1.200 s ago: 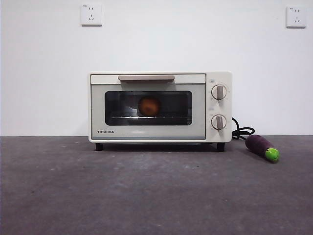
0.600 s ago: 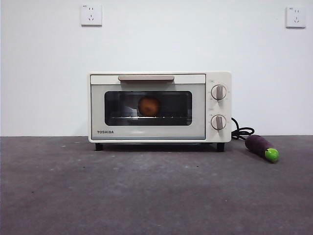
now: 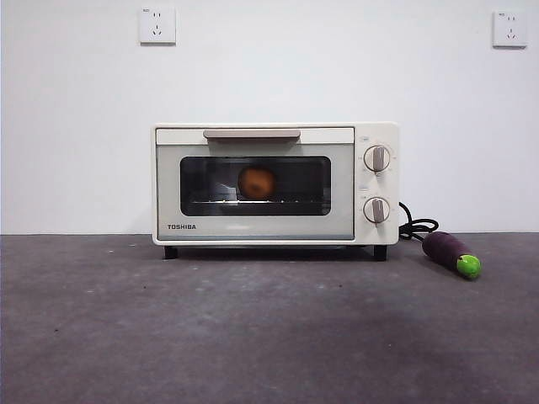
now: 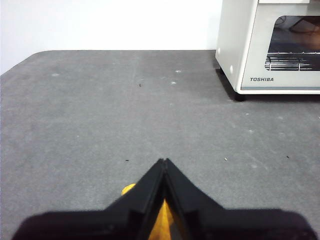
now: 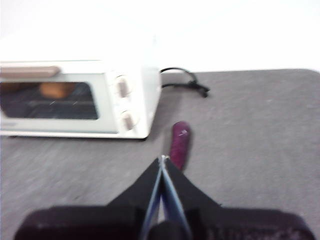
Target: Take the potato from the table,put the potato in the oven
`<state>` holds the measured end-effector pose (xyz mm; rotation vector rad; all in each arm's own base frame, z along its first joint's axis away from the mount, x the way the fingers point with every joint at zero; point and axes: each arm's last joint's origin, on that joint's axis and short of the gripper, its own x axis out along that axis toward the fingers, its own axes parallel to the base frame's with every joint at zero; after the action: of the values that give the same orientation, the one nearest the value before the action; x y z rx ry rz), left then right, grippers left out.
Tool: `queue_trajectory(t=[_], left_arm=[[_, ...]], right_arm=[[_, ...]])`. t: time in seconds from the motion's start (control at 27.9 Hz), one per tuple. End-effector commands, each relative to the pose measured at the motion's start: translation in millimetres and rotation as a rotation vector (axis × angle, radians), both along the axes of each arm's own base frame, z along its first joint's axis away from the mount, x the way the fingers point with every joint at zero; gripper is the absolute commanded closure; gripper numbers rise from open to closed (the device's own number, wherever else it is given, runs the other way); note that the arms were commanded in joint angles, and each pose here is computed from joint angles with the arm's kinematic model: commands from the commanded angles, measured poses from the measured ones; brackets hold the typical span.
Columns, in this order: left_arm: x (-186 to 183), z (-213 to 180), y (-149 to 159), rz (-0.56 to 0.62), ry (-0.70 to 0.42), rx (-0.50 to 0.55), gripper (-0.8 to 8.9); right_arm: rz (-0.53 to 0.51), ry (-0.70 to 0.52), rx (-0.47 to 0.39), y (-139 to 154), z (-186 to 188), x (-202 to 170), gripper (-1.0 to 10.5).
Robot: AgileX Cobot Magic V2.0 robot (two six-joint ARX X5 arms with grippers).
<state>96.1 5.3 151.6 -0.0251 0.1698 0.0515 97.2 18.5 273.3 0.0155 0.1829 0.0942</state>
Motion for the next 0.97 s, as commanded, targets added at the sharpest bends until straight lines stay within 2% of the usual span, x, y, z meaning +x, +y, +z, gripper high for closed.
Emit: queue_trajectory(t=[0.04, 0.29, 0.43, 0.68, 0.97], left_arm=[[1, -3, 0, 0.002, 0.003, 0.008, 8.17], [1, -3, 0, 0.002, 0.003, 0.008, 8.17], [1, -3, 0, 0.002, 0.003, 0.008, 8.17], [1, -3, 0, 0.002, 0.003, 0.008, 8.17], [1, -3, 0, 0.002, 0.003, 0.008, 8.17]], right_arm=[[-0.043, -0.071, 0.003, -4, -19, 2, 9.5], [-0.145, -0.116, 0.001, -15, -51, 1, 9.5], [-0.121, -0.103, -0.033, -18, -65, 0, 9.5], [-0.065, -0.089, -0.034, -20, -88, -1, 9.5], [-0.064, -0.08, -0.033, -20, -112, -2, 9.5]])
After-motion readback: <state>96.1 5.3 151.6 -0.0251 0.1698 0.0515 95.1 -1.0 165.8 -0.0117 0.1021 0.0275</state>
